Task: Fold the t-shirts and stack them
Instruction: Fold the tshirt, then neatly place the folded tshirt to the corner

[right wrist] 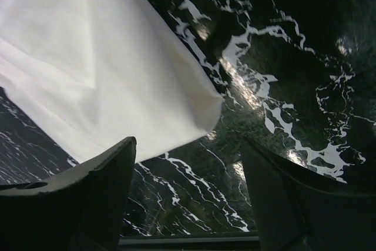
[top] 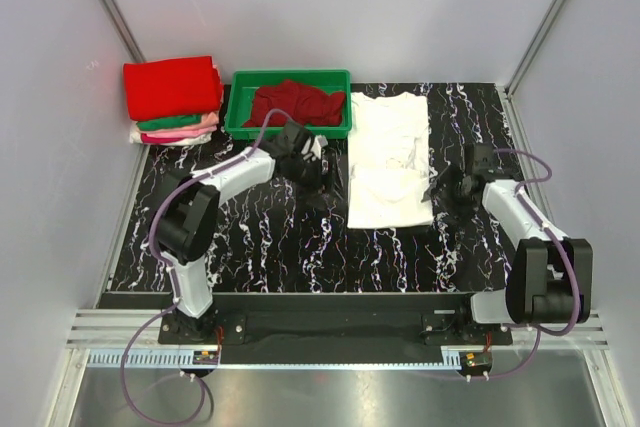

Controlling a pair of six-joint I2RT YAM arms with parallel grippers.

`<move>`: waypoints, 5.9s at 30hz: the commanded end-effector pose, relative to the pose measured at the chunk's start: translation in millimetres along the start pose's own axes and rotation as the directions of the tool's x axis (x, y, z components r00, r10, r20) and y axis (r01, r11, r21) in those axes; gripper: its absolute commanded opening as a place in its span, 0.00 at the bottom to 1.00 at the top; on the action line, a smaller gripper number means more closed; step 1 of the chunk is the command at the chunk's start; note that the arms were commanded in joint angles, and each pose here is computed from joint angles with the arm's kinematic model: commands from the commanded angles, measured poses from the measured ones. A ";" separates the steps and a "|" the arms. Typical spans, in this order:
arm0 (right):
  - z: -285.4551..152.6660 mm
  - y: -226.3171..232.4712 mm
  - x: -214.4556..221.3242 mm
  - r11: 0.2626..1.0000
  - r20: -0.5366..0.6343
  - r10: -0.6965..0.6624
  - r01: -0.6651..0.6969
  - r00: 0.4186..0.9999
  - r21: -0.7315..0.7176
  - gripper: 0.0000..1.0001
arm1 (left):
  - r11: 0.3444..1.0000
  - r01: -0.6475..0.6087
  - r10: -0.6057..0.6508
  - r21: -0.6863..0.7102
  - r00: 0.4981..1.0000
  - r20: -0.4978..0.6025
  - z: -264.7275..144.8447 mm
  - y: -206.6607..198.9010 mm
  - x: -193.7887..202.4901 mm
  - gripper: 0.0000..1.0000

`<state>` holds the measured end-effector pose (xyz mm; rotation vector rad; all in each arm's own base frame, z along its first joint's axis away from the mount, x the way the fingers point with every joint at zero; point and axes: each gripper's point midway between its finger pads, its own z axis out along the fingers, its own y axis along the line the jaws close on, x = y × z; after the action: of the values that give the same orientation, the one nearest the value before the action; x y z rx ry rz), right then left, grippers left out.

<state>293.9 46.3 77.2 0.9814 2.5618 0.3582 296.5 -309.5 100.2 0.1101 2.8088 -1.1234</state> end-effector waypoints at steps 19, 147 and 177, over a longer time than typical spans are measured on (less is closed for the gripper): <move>56.1 -15.6 28.7 0.999 -0.067 0.007 -0.010 0.998 -0.036 0.31 | 0.999 0.006 -0.010 0.053 0.998 0.069 39.8 -5.9 34.8 0.77; 12.7 108.6 -83.6 0.980 0.001 -0.093 0.092 0.996 -0.176 0.73 | 1.000 -0.021 0.021 -0.002 0.974 0.224 -31.2 10.1 -113.6 0.99; -37.0 46.5 -4.5 0.959 -0.026 -0.208 0.198 0.978 -0.204 0.74 | 1.000 0.015 -0.015 0.002 0.992 0.128 97.5 50.4 -88.3 0.00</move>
<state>312.0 72.1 128.1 0.6766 2.5742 0.5653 403.3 -347.3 25.2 0.0175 2.6744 -1.1404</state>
